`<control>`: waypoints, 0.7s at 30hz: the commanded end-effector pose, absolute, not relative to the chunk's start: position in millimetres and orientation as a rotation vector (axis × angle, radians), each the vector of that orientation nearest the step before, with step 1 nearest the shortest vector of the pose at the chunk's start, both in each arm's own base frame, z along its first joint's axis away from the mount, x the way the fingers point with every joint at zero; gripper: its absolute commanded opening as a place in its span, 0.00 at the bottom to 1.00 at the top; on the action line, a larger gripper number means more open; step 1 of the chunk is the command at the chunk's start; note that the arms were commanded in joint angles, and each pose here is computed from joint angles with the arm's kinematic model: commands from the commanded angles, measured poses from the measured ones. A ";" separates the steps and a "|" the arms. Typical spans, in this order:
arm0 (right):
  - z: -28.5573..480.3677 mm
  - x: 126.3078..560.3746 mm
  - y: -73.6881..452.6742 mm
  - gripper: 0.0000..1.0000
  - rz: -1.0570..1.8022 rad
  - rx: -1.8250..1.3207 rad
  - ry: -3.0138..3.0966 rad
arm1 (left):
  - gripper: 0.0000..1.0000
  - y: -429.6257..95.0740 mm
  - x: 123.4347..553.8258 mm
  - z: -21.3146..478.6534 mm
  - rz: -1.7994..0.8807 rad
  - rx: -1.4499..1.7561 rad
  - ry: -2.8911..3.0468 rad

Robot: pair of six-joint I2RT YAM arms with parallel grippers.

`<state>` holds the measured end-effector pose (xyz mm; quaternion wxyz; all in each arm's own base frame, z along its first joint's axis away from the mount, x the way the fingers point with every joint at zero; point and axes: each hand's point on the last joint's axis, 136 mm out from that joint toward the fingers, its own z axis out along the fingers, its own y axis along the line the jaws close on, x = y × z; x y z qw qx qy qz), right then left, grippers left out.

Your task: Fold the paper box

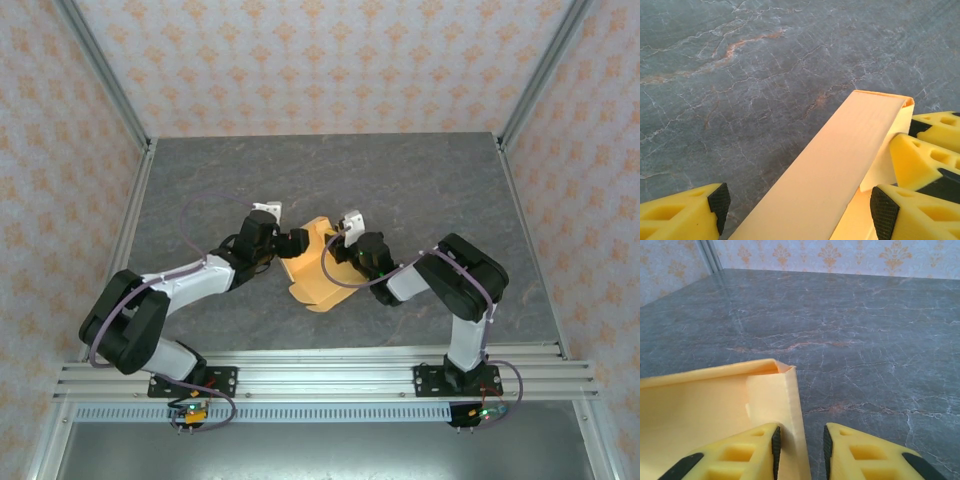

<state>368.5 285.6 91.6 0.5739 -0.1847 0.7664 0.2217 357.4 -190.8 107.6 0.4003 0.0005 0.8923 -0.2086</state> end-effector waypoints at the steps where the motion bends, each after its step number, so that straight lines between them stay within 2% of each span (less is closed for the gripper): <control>1: 87.2 365.2 300.4 0.31 0.575 -0.499 1.811 | 0.78 -191.5 352.4 131.6 -0.549 0.036 2.212; 5: 81.2 360.7 313.9 0.31 0.625 -0.576 1.844 | 0.78 -191.5 353.2 146.9 -0.550 0.058 2.173; 10: 78.8 364.1 309.4 0.26 0.569 -0.587 1.836 | 0.80 -186.4 352.3 162.5 -0.545 0.046 2.155; 15: 77.2 358.4 312.5 0.23 0.572 -0.649 1.826 | 0.87 -142.8 357.7 201.5 -0.440 -0.068 2.094; 18: 76.0 350.1 319.1 0.23 0.612 -0.714 1.811 | 0.89 -119.9 368.3 200.0 -0.391 -0.144 2.164; 21: 77.0 340.3 326.1 0.22 0.664 -0.777 1.780 | 0.89 -121.2 380.3 179.6 -0.432 -0.171 2.268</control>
